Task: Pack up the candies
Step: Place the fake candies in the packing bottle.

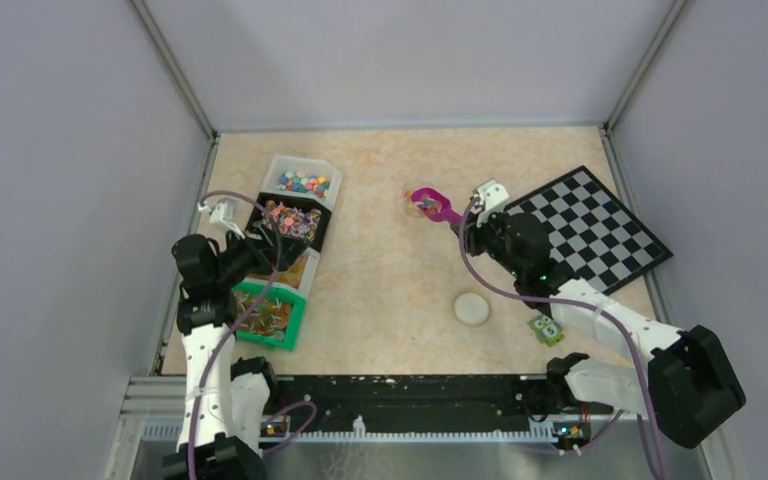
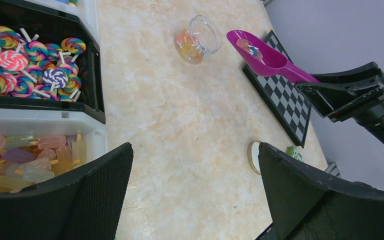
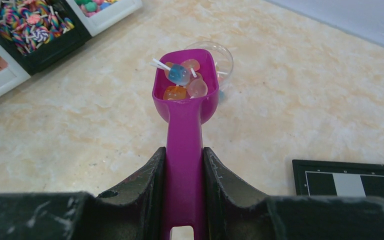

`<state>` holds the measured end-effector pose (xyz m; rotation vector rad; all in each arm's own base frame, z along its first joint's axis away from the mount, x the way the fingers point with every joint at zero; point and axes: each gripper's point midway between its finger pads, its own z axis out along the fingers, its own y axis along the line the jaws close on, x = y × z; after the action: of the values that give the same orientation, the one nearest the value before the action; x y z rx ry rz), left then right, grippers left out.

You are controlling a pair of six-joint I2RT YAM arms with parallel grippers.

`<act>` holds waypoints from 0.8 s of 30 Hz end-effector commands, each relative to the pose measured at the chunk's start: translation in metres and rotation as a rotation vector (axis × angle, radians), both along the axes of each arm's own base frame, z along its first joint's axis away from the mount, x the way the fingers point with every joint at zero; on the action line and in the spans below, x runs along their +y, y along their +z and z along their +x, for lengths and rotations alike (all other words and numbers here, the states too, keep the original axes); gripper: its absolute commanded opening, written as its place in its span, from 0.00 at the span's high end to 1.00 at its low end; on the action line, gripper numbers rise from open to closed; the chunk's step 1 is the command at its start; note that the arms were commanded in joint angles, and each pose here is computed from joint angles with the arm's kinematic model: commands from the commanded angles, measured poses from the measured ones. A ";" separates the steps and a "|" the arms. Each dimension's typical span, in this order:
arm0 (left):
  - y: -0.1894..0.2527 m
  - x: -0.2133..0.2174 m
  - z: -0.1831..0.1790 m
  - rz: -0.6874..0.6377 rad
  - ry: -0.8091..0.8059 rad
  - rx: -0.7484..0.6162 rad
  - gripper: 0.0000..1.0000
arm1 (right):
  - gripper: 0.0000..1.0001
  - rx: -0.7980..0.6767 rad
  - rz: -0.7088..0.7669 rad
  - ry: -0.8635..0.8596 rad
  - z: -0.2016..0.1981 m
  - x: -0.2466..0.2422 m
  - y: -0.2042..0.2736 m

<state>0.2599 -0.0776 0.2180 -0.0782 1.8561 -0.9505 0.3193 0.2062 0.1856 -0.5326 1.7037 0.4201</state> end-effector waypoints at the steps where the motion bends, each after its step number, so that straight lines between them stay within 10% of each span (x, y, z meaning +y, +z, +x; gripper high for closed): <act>1: 0.000 -0.003 -0.004 0.065 -0.011 -0.038 0.01 | 1.00 -0.040 0.014 -0.051 0.019 -0.005 0.031; 24: 0.002 -0.001 -0.005 0.051 0.048 -0.054 0.01 | 1.00 0.110 -0.088 -0.122 0.052 -0.009 0.023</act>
<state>0.2532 -0.0795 0.2076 -0.0991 1.8591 -0.8935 0.3580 0.1944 0.1848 -0.4917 1.9003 0.2860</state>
